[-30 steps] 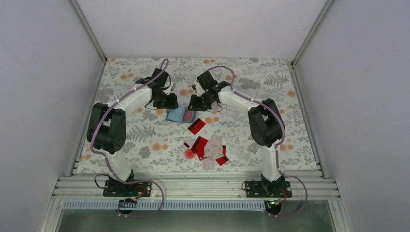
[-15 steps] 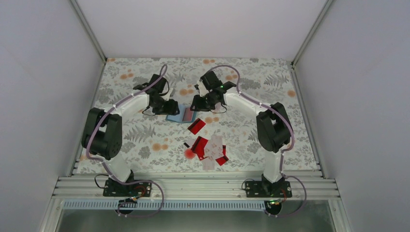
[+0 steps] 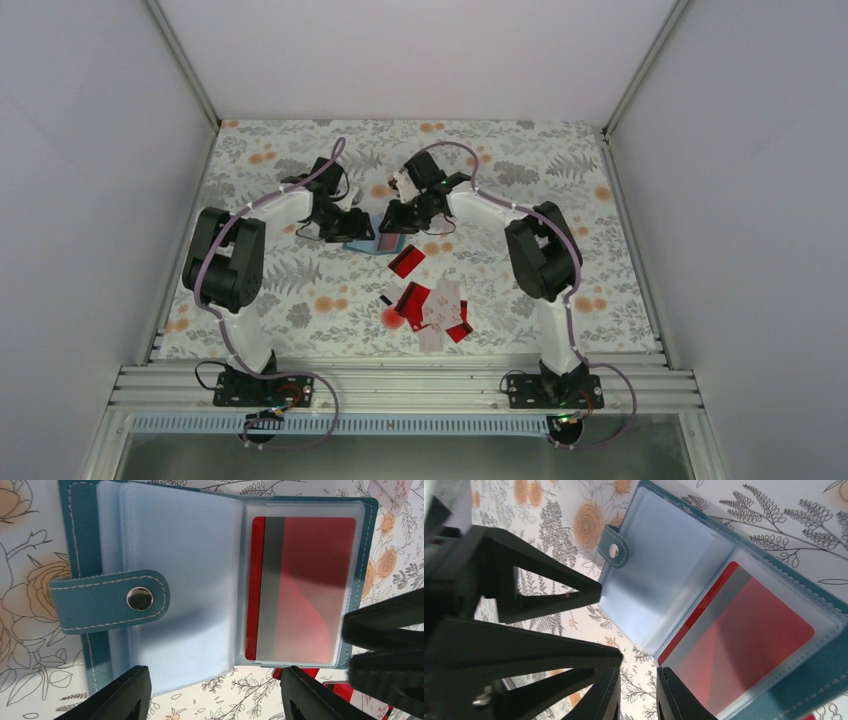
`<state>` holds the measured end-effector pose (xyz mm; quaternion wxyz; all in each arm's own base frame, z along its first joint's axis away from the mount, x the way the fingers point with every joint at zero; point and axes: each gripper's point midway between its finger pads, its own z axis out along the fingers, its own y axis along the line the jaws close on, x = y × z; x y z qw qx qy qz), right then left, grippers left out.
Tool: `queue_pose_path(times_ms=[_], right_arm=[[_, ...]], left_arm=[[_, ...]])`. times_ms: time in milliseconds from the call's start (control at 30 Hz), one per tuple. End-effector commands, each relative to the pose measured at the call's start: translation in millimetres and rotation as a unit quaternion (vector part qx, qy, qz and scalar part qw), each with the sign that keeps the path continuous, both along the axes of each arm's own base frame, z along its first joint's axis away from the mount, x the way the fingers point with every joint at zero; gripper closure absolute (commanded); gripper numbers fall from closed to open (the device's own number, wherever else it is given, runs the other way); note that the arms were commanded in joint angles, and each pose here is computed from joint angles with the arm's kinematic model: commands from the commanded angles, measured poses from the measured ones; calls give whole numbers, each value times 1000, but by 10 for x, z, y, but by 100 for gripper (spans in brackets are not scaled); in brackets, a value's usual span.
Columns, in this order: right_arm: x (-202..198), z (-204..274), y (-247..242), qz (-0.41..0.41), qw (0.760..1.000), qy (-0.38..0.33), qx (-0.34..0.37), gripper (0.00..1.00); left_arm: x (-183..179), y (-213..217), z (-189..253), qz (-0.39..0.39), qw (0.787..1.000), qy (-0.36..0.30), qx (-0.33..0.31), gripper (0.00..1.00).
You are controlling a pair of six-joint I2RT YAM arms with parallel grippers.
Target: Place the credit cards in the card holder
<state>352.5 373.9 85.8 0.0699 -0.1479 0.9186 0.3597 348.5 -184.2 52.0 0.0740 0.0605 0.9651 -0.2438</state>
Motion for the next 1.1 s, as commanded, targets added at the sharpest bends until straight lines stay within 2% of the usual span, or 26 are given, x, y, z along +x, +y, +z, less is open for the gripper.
queue_pose_path(times_ms=[0, 367, 700, 1067], right_arm=[[23, -29, 145, 13, 1000, 1, 18, 81], [-56, -556, -99, 9, 999, 27, -44, 83], [-137, -763, -198, 10, 997, 42, -62, 84], [-127, -769, -195, 10, 997, 41, -63, 85]], left_arm=[[121, -31, 51, 1, 1000, -11, -11, 34], [166, 15, -5, -2, 1000, -9, 10, 34], [135, 5, -150, -2, 1000, 11, 9, 34], [158, -174, -50, -3, 999, 17, -47, 33]])
